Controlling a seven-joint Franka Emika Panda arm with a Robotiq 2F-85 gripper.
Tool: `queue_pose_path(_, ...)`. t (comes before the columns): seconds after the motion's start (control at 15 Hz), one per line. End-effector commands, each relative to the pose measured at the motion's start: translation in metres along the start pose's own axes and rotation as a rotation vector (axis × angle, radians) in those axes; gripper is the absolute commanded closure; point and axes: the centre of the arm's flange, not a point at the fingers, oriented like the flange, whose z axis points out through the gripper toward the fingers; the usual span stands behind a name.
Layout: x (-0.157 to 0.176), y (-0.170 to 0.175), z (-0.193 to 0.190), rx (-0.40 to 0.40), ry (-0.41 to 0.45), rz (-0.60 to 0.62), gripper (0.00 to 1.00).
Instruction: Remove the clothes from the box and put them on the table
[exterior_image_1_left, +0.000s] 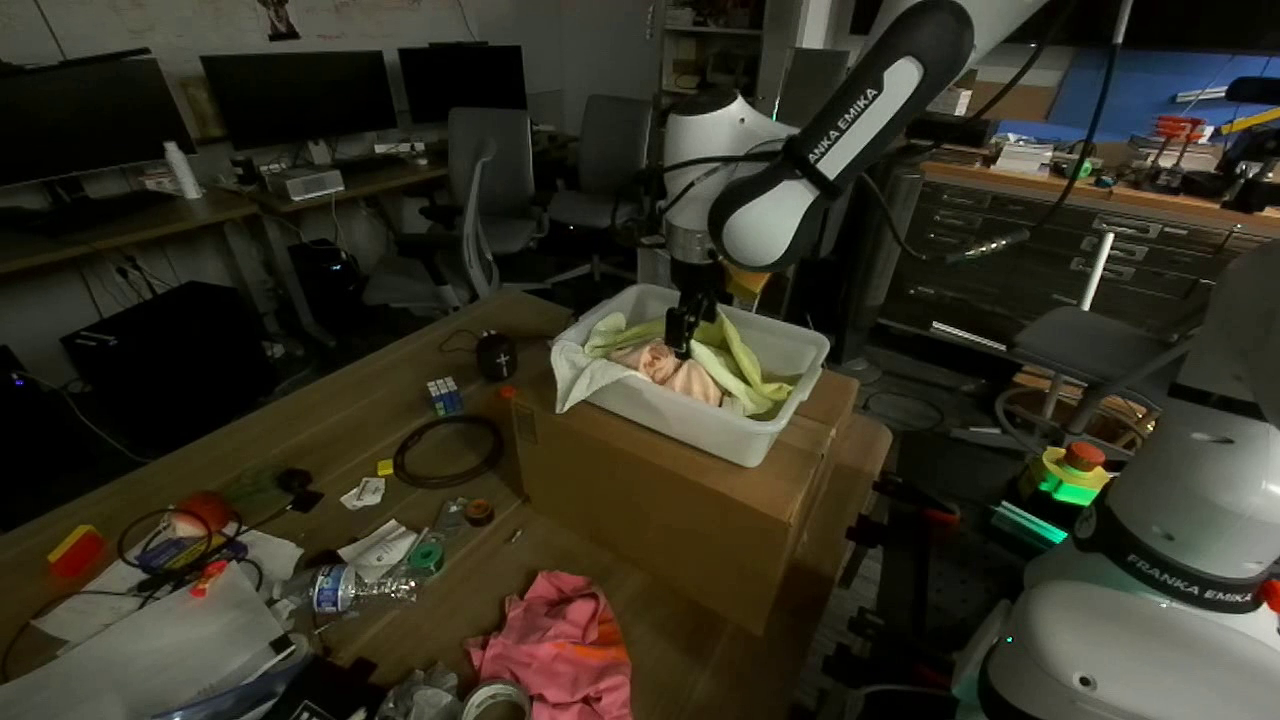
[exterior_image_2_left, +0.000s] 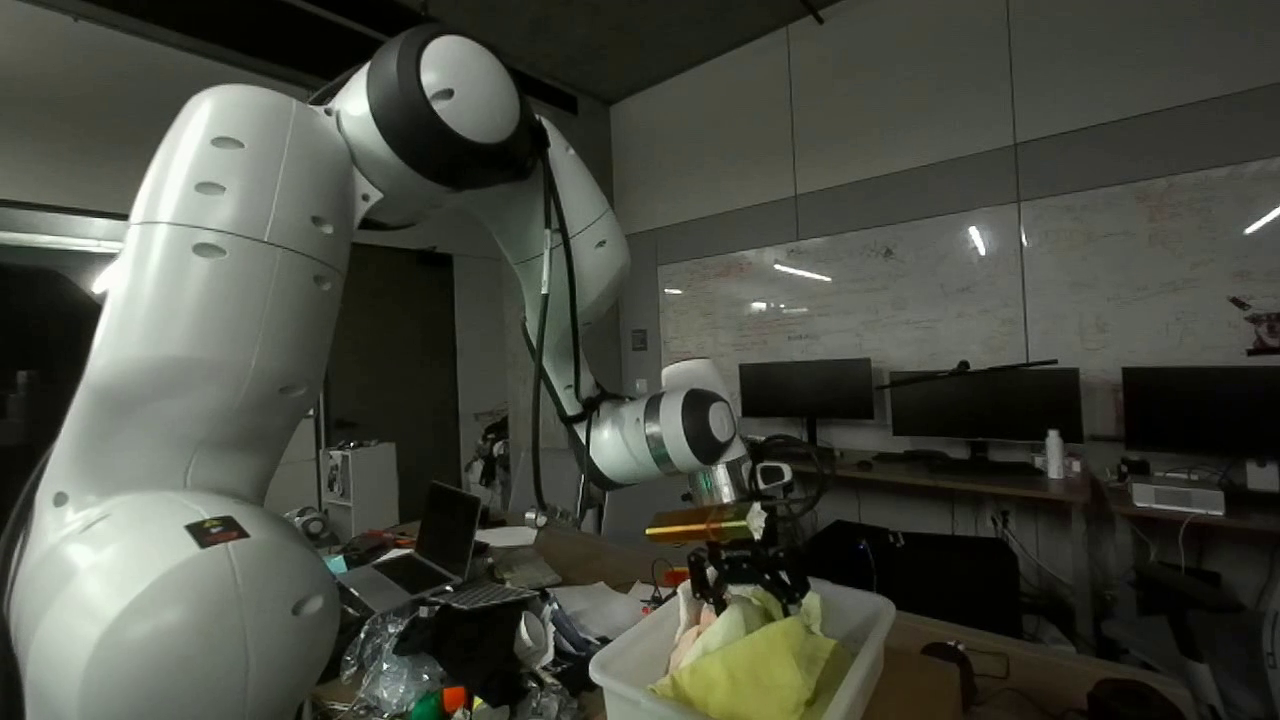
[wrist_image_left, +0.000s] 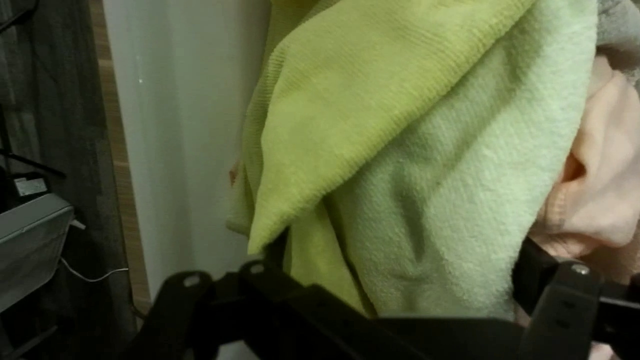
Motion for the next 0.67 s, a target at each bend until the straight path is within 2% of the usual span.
queue_pose_path(0.0,0.002,-0.011,0.004,-0.023,0.025,-0.005,0.0)
queue_pose_path(0.47,0.004,-0.025,0.026,0.088,0.008,-0.012,0.0)
queue_pose_path(0.53,0.003,-0.025,0.03,0.094,0.009,-0.005,0.23)
queue_pose_path(0.6,0.002,-0.025,0.032,0.102,0.006,-0.004,0.27)
